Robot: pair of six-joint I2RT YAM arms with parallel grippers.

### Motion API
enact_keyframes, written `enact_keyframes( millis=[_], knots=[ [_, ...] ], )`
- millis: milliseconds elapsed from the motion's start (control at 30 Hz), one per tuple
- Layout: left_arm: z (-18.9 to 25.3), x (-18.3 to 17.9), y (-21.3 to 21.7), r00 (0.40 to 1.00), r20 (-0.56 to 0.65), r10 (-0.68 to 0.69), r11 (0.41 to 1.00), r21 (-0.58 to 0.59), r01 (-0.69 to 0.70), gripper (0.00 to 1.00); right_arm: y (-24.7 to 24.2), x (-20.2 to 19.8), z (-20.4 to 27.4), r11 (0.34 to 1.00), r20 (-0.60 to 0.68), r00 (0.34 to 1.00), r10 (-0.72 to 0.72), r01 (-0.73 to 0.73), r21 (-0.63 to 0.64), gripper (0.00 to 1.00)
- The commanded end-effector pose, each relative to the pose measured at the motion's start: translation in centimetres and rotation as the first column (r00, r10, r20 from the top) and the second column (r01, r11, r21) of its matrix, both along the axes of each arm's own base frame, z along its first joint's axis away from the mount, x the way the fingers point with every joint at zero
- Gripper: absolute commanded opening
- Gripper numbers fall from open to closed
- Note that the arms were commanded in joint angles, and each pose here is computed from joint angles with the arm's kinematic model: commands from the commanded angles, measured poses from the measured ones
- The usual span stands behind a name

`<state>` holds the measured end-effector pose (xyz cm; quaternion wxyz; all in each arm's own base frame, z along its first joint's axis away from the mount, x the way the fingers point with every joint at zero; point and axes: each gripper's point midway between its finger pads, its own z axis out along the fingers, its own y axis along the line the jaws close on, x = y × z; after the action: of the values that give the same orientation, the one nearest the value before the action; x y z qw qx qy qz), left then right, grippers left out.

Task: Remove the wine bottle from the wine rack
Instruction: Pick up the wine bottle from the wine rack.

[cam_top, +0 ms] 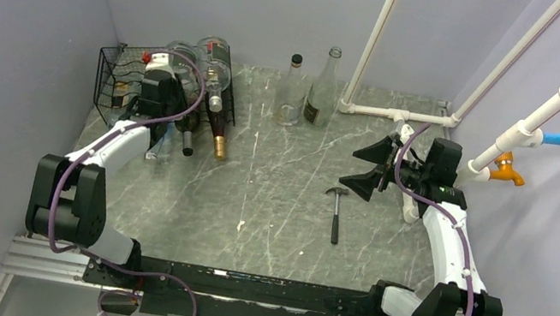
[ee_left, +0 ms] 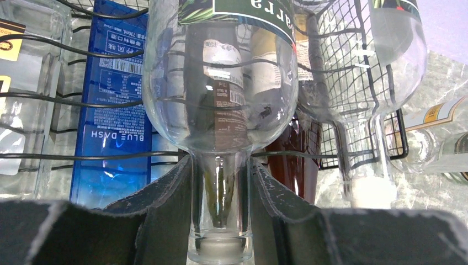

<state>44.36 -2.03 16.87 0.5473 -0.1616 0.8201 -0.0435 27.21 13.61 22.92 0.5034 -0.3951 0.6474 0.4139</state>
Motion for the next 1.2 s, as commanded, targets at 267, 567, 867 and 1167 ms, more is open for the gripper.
enact_keyframes(
  millis=[267, 567, 867, 1167],
  knots=[
    [6.7, 0.4, 0.2, 0.978, 0.206, -0.012, 1.000, 0.028, 0.006, 0.00, 0.1, -0.3, 0.9, 0.999, 0.058, 0.998, 0.032, -0.033, 0.011, 1.00],
    [2.9, -0.2, -0.4, 0.992, 0.123, -0.016, 0.999, -0.026, 0.019, 0.00, 0.1, -0.4, 0.9, 0.999, 0.060, 0.998, 0.032, -0.033, 0.009, 1.00],
    [0.1, -0.3, -0.9, 0.999, 0.043, -0.025, 0.998, -0.061, 0.028, 0.14, 0.1, -0.3, 0.9, 0.999, 0.062, 0.998, 0.032, -0.032, 0.008, 1.00],
    [0.2, -0.2, -1.3, 0.999, 0.020, -0.033, 0.996, -0.083, 0.035, 0.32, 0.0, -0.4, 0.9, 0.999, 0.064, 0.997, 0.032, -0.032, 0.006, 1.00]
  ],
)
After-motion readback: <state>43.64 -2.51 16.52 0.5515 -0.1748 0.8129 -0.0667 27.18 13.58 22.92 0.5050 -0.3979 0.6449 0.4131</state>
